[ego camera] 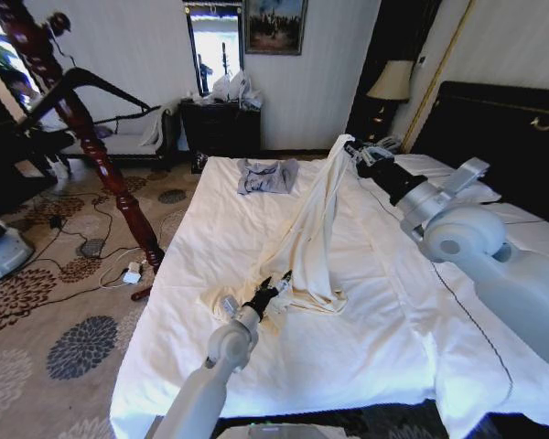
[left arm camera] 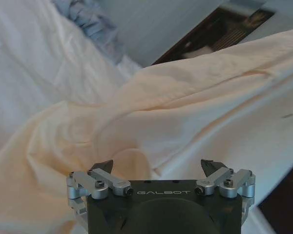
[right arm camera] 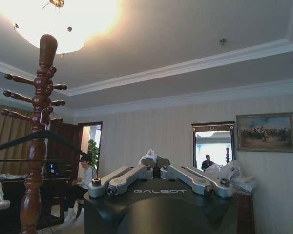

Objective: Pick up the clothes from the bed and hang them on the clothes hanger.

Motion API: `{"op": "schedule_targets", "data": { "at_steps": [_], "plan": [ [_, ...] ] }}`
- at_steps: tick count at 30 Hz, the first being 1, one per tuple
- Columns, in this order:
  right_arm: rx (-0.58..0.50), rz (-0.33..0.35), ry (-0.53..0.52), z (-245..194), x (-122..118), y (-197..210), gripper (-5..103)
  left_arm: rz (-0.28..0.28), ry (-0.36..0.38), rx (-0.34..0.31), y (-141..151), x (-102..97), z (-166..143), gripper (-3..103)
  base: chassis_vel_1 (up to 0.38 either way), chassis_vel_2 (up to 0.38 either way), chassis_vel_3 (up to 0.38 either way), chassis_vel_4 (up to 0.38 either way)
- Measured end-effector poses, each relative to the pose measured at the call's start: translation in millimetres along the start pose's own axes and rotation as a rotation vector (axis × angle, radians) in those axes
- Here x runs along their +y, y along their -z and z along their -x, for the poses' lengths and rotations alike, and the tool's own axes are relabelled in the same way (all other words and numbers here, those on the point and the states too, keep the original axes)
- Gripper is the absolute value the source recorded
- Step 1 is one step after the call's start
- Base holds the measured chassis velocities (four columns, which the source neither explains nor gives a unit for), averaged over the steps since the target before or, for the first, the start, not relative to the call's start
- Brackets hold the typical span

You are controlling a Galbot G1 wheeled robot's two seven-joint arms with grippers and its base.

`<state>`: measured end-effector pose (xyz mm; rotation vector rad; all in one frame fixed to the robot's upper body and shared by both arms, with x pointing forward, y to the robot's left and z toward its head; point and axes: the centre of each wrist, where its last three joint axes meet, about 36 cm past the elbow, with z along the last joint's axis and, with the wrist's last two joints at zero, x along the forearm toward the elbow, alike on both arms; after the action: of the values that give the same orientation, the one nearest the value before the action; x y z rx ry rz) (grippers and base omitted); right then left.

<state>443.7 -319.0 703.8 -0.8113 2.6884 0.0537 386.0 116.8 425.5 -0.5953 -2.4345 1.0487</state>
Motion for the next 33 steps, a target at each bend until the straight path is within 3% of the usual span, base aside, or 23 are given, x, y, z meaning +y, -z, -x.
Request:
{"op": "schedule_targets", "data": {
  "at_steps": [5,8,16,17,20,26,28,33],
  "plan": [
    [-0.002,-0.002,0.011,-1,3,2,1,-0.006,0.036,0.038,18,-2.3,7,97,0.000,0.000,0.000,0.000],
    [-0.003,0.002,0.025,0,8,2,1,-0.013,0.060,0.098,29,-2.8,23,96,0.000,0.000,0.000,0.000],
    [-0.006,0.002,0.031,1,10,1,1,-0.026,0.052,0.166,18,-11.3,38,93,0.000,0.000,0.000,0.000],
    [-0.008,0.001,0.029,0,9,2,1,-0.038,0.046,0.172,15,-13.5,41,85,0.000,0.000,0.000,0.000],
    [-0.009,-0.002,0.028,-1,9,3,1,-0.049,0.042,0.173,13,-15.0,44,80,0.000,0.000,0.000,0.000],
    [-0.009,-0.005,0.023,-3,8,2,1,-0.062,0.040,0.162,13,-13.7,42,53,0.000,0.000,0.000,0.000],
    [-0.010,-0.005,0.023,-3,9,2,1,-0.064,0.039,0.158,15,-12.7,41,53,0.000,0.000,0.000,0.000],
    [-0.014,-0.003,0.020,-2,8,0,1,-0.072,0.030,0.140,20,-9.3,37,30,0.000,0.000,0.000,0.000]
  ]
}}
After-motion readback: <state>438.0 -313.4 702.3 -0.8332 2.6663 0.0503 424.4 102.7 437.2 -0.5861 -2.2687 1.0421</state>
